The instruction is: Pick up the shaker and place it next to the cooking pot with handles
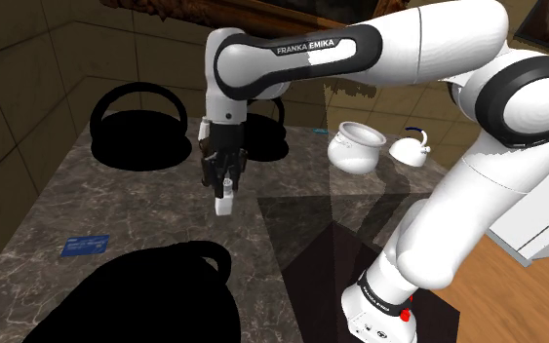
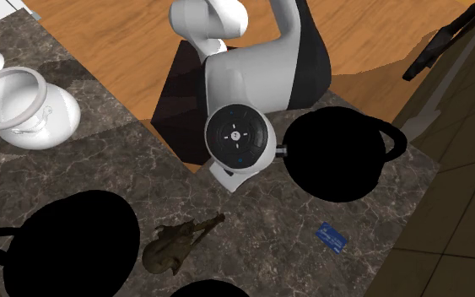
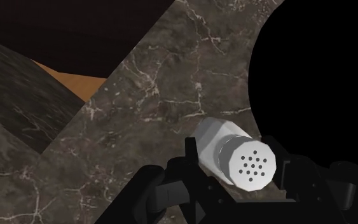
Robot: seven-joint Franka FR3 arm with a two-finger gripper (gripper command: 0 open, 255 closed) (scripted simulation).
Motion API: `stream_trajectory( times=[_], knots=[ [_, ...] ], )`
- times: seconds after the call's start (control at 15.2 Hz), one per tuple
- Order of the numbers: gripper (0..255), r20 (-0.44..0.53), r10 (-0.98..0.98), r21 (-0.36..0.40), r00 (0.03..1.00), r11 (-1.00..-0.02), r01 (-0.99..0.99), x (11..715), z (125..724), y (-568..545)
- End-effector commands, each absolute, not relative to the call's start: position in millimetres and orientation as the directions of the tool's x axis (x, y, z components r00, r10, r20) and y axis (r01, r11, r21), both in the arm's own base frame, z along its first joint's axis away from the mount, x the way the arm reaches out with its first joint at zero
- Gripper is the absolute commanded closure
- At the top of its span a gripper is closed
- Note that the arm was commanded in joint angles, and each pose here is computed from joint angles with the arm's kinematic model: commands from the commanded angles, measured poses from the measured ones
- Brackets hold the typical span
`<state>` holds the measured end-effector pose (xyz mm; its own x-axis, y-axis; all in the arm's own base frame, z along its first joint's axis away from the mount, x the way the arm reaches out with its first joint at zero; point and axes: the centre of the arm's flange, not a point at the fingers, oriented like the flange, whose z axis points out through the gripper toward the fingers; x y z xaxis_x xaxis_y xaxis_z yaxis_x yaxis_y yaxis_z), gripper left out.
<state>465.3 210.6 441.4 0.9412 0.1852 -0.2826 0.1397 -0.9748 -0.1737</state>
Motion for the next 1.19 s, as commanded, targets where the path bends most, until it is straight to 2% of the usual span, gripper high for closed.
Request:
stream_trajectory(
  times=[0.0,1.12],
  knots=[
    [255,-0.283,0.185,-0.174,0.941,-0.975,0.14,466,452,210],
    [255,-0.283,0.185,-0.174,0.941,-0.975,0.14,466,542,210]
  ],
)
